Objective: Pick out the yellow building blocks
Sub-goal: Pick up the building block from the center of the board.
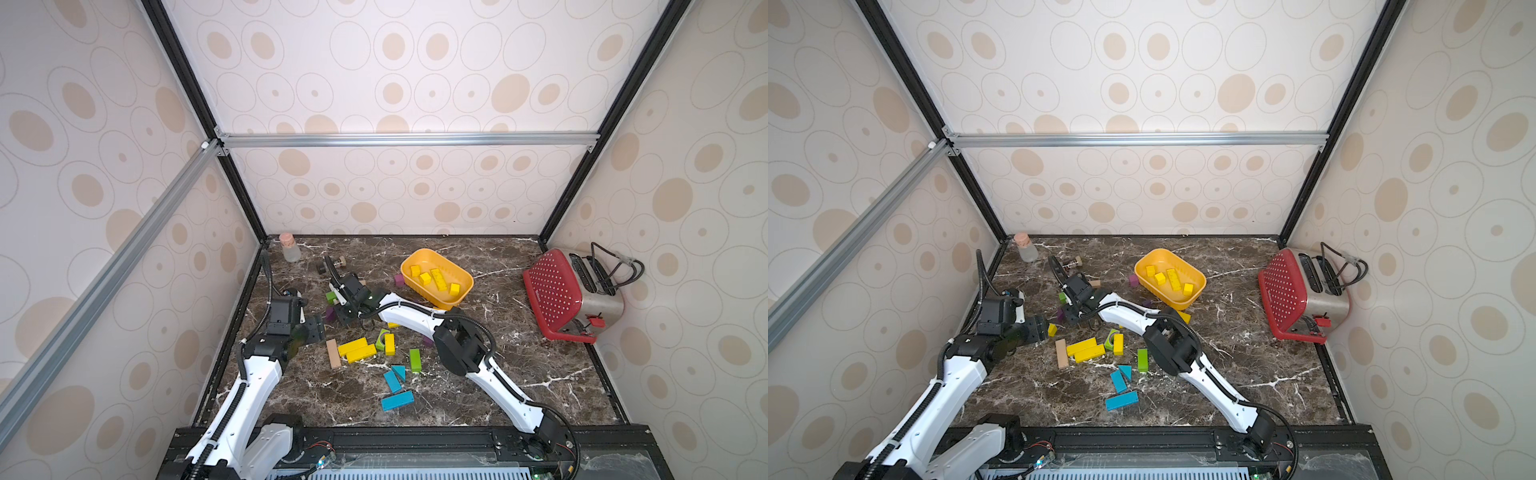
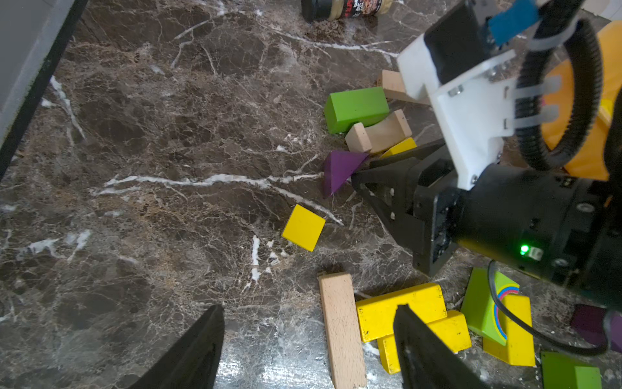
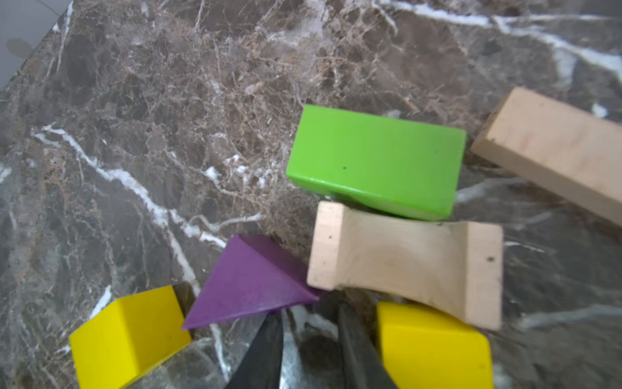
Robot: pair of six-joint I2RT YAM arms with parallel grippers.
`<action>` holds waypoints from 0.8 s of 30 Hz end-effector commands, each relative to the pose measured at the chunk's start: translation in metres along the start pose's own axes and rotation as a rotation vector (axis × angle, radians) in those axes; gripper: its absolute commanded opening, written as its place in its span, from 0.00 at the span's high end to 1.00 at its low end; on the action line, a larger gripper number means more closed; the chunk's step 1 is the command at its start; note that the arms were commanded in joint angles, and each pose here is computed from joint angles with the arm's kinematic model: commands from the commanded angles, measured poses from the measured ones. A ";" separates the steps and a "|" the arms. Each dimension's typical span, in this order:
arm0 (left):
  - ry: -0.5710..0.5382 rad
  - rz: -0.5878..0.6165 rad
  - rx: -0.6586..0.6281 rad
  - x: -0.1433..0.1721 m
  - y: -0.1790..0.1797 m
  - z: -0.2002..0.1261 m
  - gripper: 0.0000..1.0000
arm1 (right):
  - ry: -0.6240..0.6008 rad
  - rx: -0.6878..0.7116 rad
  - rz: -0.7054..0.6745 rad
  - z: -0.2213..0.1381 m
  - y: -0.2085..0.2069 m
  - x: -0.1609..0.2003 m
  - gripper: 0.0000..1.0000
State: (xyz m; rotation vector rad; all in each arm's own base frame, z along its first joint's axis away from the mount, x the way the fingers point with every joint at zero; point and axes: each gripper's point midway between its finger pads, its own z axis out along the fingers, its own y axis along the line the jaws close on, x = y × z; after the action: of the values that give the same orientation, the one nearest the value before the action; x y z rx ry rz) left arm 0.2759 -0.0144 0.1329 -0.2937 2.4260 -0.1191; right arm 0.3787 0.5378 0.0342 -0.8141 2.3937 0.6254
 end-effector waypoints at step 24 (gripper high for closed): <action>-0.094 0.018 -0.090 -0.024 0.016 -0.022 0.16 | -0.014 -0.221 -0.058 -0.012 0.080 0.011 0.55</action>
State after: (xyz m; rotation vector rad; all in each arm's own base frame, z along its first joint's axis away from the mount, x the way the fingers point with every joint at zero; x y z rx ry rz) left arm 0.2752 -0.0024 0.1437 -0.3018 2.3786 -0.0390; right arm 0.3178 0.5811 0.0758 -0.9320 2.2790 0.9062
